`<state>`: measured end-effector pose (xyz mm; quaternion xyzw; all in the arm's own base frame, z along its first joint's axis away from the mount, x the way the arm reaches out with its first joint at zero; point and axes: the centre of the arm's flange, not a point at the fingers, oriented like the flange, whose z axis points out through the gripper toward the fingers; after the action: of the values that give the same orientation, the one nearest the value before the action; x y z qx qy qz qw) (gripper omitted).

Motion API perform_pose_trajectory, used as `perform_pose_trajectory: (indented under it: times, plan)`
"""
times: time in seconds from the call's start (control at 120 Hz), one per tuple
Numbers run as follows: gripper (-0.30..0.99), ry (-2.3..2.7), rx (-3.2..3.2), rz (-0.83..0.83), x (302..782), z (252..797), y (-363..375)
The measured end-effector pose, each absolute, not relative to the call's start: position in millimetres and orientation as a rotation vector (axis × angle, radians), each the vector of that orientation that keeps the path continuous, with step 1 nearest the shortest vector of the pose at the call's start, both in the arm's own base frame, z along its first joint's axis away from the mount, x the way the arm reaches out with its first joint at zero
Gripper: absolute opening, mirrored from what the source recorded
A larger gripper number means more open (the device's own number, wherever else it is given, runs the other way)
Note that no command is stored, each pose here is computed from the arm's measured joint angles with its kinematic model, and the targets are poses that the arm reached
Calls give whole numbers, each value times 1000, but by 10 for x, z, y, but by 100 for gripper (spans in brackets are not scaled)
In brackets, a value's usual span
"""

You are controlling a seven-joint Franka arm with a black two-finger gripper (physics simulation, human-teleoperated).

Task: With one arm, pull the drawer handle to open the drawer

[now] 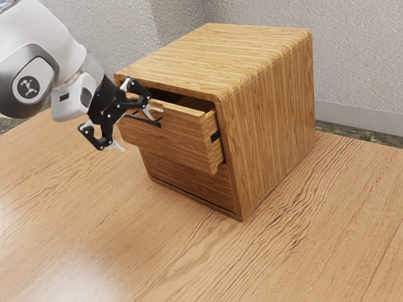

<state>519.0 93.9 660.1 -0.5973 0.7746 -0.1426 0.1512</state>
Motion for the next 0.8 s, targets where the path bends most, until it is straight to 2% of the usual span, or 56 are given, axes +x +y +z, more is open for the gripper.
perform_pose_trajectory:
  times: [0.117, 0.167, 0.233, 0.367, 0.567, 0.725, 0.8]
  plan:
    - [63, 2224, -1706, -419, 5080, 6620, 985]
    - [69, 2235, -1706, -419, 5028, 6569, 993]
    - [71, 2249, -1706, -430, 4938, 6519, 1006]
    - [69, 2269, -1688, -466, 4683, 6485, 1051]
    - [69, 2101, -1710, -731, 3847, 6912, 1916]
    - [69, 2070, -1758, -746, 3765, 6936, 2061]
    - [69, 2039, -1844, -725, 3638, 7214, 2050]
